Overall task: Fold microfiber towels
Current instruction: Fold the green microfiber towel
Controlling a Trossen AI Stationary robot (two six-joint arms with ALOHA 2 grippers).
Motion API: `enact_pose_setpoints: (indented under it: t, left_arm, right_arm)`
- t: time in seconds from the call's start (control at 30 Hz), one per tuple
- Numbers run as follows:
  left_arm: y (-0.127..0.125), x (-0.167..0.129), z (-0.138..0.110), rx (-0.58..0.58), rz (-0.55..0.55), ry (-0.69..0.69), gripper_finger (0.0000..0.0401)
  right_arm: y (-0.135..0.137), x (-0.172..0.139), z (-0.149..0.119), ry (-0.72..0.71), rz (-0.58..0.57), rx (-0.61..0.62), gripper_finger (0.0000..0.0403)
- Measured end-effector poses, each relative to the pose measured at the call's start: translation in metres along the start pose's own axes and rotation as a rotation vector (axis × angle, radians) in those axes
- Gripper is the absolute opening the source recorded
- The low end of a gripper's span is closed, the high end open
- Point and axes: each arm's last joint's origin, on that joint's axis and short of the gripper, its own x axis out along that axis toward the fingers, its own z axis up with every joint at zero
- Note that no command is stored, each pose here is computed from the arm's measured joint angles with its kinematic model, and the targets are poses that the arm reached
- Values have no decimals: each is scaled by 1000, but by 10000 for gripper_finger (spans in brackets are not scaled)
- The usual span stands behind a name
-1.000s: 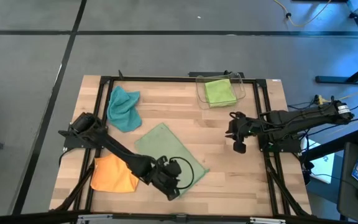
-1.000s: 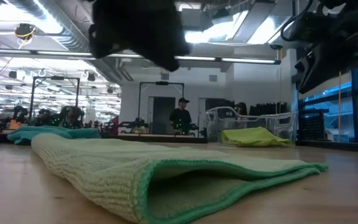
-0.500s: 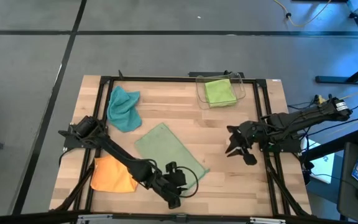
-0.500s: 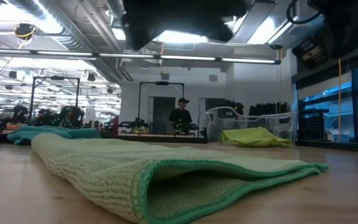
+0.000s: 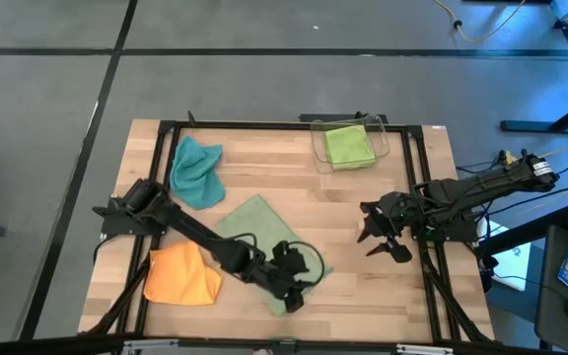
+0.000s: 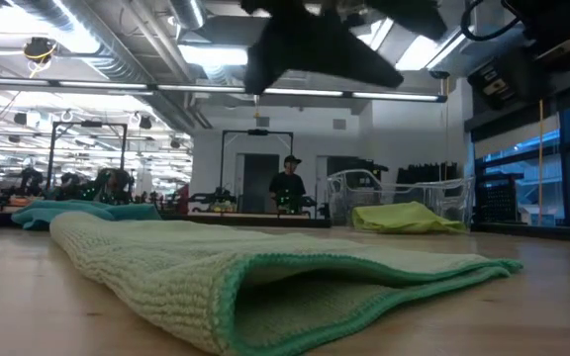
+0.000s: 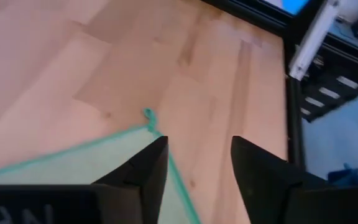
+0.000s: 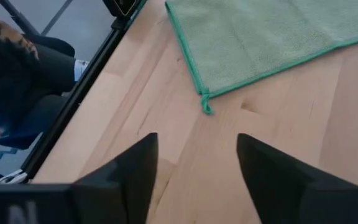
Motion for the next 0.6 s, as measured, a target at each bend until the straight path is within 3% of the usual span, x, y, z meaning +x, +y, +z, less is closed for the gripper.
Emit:
enact_pose_setpoints:
  t: [0.13,0.3,0.47,0.6]
  left_arm:
    - [12,6,9,39,25,-11,199]
    - [22,11,18,14,52,-29,200]
    - [25,12,23,-59,50,-53,199]
    - [5,3,14,-35,-2,-38,199]
  right_arm:
    - [-1,0,0,-1,-17,0,248]
    - [-1,0,0,0,-19,14,251]
    - [0,0,-8,77,4,189,246]
    - [0,-1,-13,130,1,274,246]
